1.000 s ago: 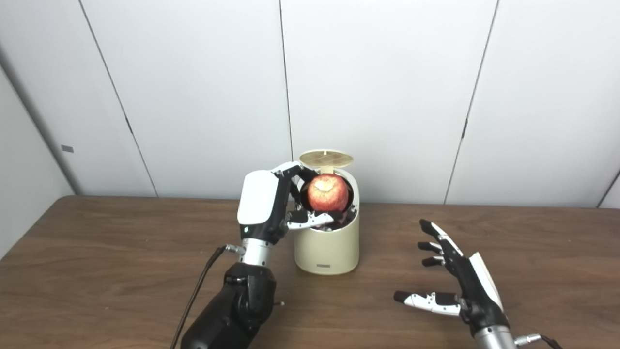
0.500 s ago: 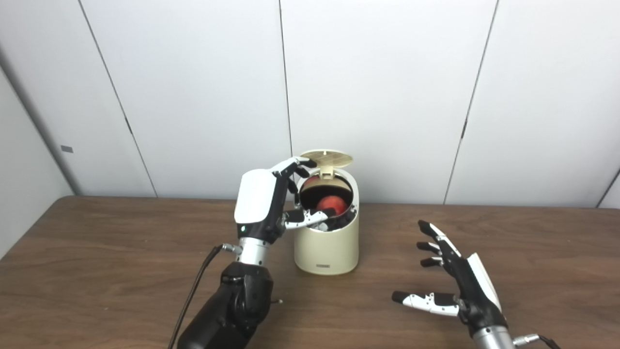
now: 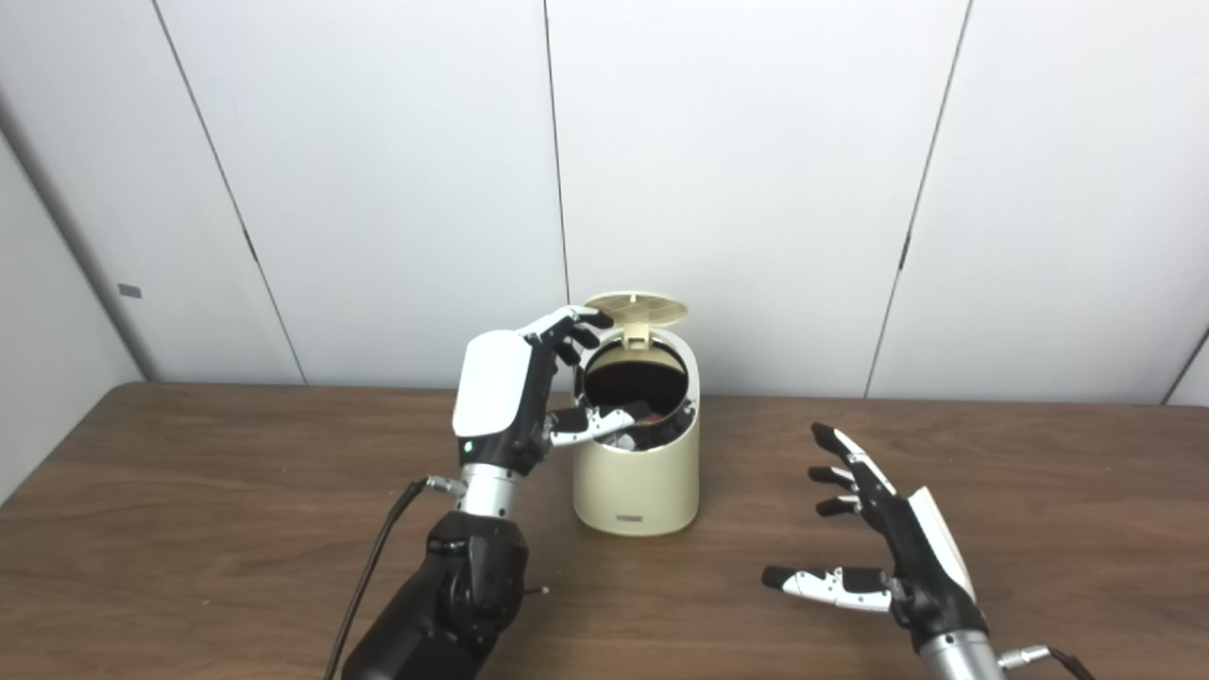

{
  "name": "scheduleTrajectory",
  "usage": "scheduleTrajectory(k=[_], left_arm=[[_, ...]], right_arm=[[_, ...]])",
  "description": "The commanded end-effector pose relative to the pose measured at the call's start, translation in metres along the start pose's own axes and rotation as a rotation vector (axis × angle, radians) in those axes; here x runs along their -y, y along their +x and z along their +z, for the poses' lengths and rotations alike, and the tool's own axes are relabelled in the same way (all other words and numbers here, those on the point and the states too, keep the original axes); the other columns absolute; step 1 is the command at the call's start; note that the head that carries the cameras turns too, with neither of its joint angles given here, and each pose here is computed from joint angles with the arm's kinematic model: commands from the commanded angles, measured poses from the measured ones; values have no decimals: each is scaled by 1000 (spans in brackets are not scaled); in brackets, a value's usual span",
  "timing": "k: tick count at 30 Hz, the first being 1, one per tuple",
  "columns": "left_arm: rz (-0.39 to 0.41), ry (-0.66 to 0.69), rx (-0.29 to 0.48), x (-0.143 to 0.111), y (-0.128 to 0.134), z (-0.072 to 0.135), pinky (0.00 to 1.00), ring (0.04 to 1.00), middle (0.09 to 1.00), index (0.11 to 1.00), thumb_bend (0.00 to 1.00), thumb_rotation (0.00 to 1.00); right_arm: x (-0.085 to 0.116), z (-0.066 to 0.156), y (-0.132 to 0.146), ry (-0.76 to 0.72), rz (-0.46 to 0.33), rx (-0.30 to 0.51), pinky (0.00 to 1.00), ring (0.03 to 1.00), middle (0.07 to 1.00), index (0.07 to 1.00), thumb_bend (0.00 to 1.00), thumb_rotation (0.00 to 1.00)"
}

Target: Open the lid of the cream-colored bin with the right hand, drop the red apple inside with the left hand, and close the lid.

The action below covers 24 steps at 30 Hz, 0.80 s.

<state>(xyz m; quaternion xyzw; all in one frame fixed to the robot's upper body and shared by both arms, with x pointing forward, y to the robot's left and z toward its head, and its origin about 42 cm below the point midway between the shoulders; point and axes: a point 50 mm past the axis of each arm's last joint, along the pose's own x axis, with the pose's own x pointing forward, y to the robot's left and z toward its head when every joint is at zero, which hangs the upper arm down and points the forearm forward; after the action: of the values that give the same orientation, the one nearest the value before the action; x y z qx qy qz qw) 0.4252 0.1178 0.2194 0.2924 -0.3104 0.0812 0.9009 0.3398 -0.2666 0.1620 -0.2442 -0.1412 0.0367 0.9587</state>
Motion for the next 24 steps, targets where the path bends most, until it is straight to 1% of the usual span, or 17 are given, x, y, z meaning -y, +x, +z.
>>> scheduleTrajectory(k=[1,2,3,4,6,7,9,11,13,15,17,19,23,24], left_arm=[[53,-193,53,-14,15,16,364,500,580,598,682,145],[55,-280,37,-20,13,16,326,487,578,536,579,99],[58,-351,22,-25,12,16,318,482,576,515,543,83],[61,-403,15,-31,11,15,319,482,574,504,525,74],[67,-460,8,-41,9,12,337,492,574,496,508,67],[76,-480,5,-49,8,9,379,519,575,495,506,68],[93,-501,3,-61,7,3,413,533,575,495,503,69],[107,-511,3,-70,7,-3,412,527,583,495,502,71],[114,-536,-7,-77,7,-8,410,532,592,496,502,72],[114,-551,-18,-84,6,-16,436,560,613,497,504,76],[101,-535,-21,-90,3,-27,454,576,629,498,506,80],[82,-532,-31,-94,-2,-36,458,575,636,498,507,81],[39,-520,-86,-97,-18,-52,474,592,661,499,507,85],[24,-497,-103,-98,-23,-56,477,594,664,499,507,86]], right_arm=[[10,11,11,-10,-25,72,657,807,910,902,730,97],[10,11,11,-10,-25,72,656,806,909,901,728,100],[10,11,11,-10,-25,72,658,806,909,902,724,99],[10,11,12,-10,-25,73,660,806,910,902,721,96],[10,10,12,-9,-26,74,663,805,910,902,718,91],[10,10,12,-8,-28,75,664,800,909,902,718,82],[10,10,13,-6,-31,80,661,794,905,898,721,72],[11,9,13,-5,-31,84,657,793,903,895,727,96],[13,8,15,-8,-30,89,662,794,904,897,728,98],[14,9,17,-22,-31,95,651,792,893,895,696,120],[16,10,20,-31,-40,102,643,798,868,885,647,144],[18,15,24,-36,-45,115,646,797,854,880,628,181],[23,30,39,-48,-39,134,695,797,852,881,639,298],[24,36,46,-55,-34,149,699,798,852,881,642,312]])
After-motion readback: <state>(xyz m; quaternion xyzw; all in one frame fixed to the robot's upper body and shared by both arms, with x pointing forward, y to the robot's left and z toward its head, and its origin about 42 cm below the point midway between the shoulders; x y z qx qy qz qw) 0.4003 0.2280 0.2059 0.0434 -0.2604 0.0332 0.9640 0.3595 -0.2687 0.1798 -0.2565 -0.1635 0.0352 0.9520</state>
